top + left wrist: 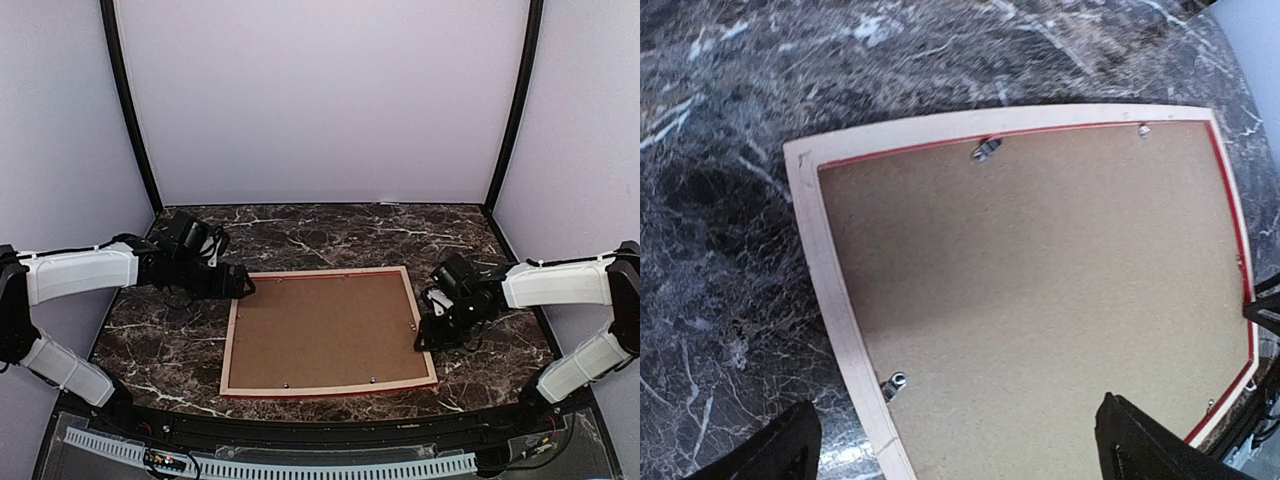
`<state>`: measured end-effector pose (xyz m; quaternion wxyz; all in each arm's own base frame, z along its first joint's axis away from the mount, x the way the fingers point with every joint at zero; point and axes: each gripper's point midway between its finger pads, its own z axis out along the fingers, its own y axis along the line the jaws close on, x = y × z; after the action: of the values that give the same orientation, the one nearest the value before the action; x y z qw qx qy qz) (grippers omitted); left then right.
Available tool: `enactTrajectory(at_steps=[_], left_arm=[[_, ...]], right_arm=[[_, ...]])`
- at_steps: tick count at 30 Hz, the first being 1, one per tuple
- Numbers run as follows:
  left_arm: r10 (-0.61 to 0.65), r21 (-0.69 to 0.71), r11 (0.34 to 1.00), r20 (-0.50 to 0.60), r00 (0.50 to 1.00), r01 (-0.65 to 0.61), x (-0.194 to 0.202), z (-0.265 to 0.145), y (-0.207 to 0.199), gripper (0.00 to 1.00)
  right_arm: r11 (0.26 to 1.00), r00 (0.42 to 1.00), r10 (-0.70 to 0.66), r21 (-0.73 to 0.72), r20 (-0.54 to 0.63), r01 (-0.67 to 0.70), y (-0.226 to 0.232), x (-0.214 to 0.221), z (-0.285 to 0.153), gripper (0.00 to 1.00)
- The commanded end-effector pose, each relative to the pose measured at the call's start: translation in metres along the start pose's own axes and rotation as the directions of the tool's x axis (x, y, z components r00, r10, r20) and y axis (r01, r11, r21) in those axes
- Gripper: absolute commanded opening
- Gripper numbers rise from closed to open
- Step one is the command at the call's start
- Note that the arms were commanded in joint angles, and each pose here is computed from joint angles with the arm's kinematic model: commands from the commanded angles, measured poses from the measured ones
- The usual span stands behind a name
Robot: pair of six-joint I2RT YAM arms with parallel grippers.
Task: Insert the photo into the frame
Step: Turn over the photo frame at the center of the board.
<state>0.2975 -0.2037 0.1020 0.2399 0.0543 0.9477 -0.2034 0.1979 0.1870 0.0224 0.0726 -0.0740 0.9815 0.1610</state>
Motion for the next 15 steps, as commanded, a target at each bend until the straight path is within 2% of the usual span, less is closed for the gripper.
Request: enactTrajectory(at_steps=[1,5,8,12,15], left_arm=[[0.072,0.116,0.990,0.103,0.992,-0.083,-0.021,-0.030,-0.030,0.99],[0.169,0.119,0.975,0.144,0.975,-0.187,-0.019,-0.038,-0.051,0.96],[0.279,0.157,0.939,0.168,0.945,-0.306,-0.007,-0.038,-0.084,0.93],[0.427,0.196,0.866,0.193,0.884,-0.461,0.014,-0.030,-0.130,0.92],[0.546,0.143,0.804,0.209,0.812,-0.577,0.026,-0.021,-0.152,0.92]], right_arm=[[0.997,0.999,0.030,0.064,0.026,-0.032,-0.011,0.002,0.005,0.32],[0.994,0.997,0.047,0.095,0.068,-0.053,-0.014,-0.008,0.001,0.17],[0.993,0.992,0.061,0.089,0.114,-0.071,-0.009,-0.022,-0.003,0.08],[0.996,0.986,0.067,0.054,0.150,-0.076,0.004,-0.047,-0.008,0.00],[0.997,0.983,0.069,0.018,0.170,-0.073,0.014,-0.068,-0.016,0.00]])
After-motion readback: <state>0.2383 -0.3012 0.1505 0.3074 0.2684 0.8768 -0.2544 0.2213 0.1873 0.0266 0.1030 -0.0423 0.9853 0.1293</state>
